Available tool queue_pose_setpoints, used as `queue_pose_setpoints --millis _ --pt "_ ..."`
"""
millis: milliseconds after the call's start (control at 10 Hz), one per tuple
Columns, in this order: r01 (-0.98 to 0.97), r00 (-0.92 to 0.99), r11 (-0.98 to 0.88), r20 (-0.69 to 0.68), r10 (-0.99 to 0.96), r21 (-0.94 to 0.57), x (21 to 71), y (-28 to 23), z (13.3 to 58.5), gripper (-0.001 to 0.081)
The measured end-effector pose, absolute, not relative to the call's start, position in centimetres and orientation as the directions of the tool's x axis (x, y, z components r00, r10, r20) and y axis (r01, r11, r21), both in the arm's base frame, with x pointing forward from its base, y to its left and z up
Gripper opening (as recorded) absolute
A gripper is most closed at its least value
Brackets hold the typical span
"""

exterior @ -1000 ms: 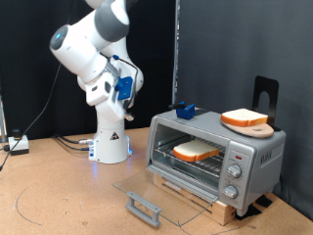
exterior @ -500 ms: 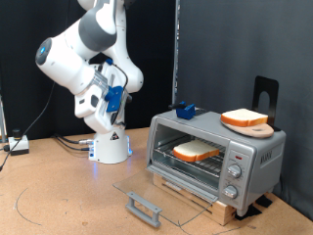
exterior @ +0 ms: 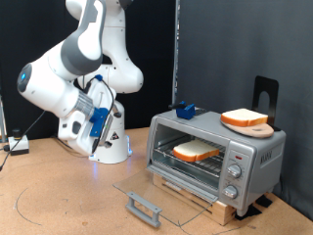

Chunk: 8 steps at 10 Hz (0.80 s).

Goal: Make a piece of toast with the oven

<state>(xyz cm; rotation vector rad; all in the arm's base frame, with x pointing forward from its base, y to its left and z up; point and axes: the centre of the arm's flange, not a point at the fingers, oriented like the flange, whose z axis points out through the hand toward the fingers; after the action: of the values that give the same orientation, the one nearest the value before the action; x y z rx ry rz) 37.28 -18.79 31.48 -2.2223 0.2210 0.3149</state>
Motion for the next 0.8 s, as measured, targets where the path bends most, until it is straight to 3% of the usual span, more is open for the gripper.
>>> queue_pose_setpoints --millis 800 --pt "-0.225 0.968 -0.693 -0.239 -0.077 -0.685 40.0 -28.0 26.1 0.0809"
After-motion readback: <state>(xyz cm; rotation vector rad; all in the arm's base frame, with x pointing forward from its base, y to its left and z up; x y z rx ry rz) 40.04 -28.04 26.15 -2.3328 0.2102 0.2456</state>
